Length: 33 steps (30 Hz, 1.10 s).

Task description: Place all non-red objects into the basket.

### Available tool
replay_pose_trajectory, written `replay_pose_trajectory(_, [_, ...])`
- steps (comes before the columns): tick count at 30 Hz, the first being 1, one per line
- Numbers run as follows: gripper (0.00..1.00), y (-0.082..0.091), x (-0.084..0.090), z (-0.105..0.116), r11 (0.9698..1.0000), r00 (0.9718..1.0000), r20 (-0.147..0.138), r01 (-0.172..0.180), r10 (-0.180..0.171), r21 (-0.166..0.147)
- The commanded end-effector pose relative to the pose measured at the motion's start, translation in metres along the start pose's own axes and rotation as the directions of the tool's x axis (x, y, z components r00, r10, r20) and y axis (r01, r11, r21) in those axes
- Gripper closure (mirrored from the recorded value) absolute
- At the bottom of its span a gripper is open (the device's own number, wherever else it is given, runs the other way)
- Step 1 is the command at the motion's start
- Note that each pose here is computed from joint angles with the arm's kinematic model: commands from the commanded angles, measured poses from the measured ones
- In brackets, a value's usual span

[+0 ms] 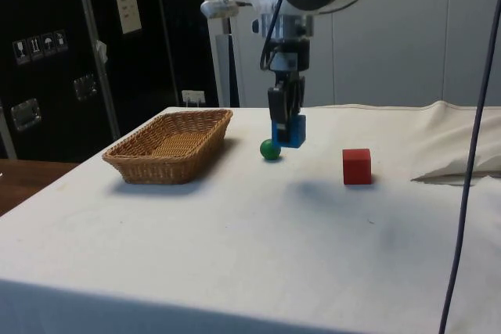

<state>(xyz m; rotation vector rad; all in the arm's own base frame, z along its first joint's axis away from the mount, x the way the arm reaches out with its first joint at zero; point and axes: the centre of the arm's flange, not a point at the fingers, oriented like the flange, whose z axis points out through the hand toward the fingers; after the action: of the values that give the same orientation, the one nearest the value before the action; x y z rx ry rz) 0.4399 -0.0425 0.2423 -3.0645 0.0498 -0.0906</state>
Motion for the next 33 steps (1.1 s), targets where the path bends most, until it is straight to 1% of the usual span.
replay_pose_trajectory(1, [0.99,0.002,0.000,-0.004,0.9999,1.0000,0.007,-0.002,0.002,-0.013])
replay_pose_trajectory(6, [0.99,0.001,0.002,-0.021,1.0000,1.0000,0.003,0.004,-0.004,-0.009])
replay_pose_trajectory(7, [0.99,-0.001,0.002,-0.020,1.0000,1.0000,-0.006,0.006,-0.006,0.005])
replay_pose_trajectory(8, [0.99,0.000,0.003,-0.024,1.0000,1.0000,0.000,0.005,-0.005,-0.009])
replay_pose_trajectory(14, [0.99,-0.001,0.004,-0.041,0.9999,1.0000,0.000,0.010,-0.010,-0.005])
replay_pose_trajectory(15, [0.99,-0.001,0.005,-0.043,0.9999,0.9999,-0.001,0.011,-0.011,-0.004])
replay_pose_trajectory(16, [0.99,-0.003,0.005,-0.043,0.9998,0.9999,-0.008,0.015,-0.015,0.010])
replay_pose_trajectory(17, [0.99,-0.002,0.005,-0.045,0.9999,0.9999,-0.001,0.012,-0.012,-0.004])
replay_pose_trajectory(19, [0.99,-0.002,0.007,-0.051,0.9999,0.9999,-0.002,0.014,-0.014,-0.002])
replay_pose_trajectory(24, [0.99,-0.002,0.008,-0.057,0.9999,0.9999,-0.004,0.016,-0.016,0.002])
replay_pose_trajectory(25, [0.99,-0.004,0.008,-0.057,0.9997,0.9998,-0.010,0.020,-0.020,0.013])
replay_pose_trajectory(26, [0.99,-0.003,0.009,-0.059,0.9998,0.9998,-0.004,0.017,-0.017,0.001])
replay_pose_trajectory(33, [0.99,-0.004,0.017,-0.075,0.9997,0.9997,-0.005,0.026,-0.026,-0.002])
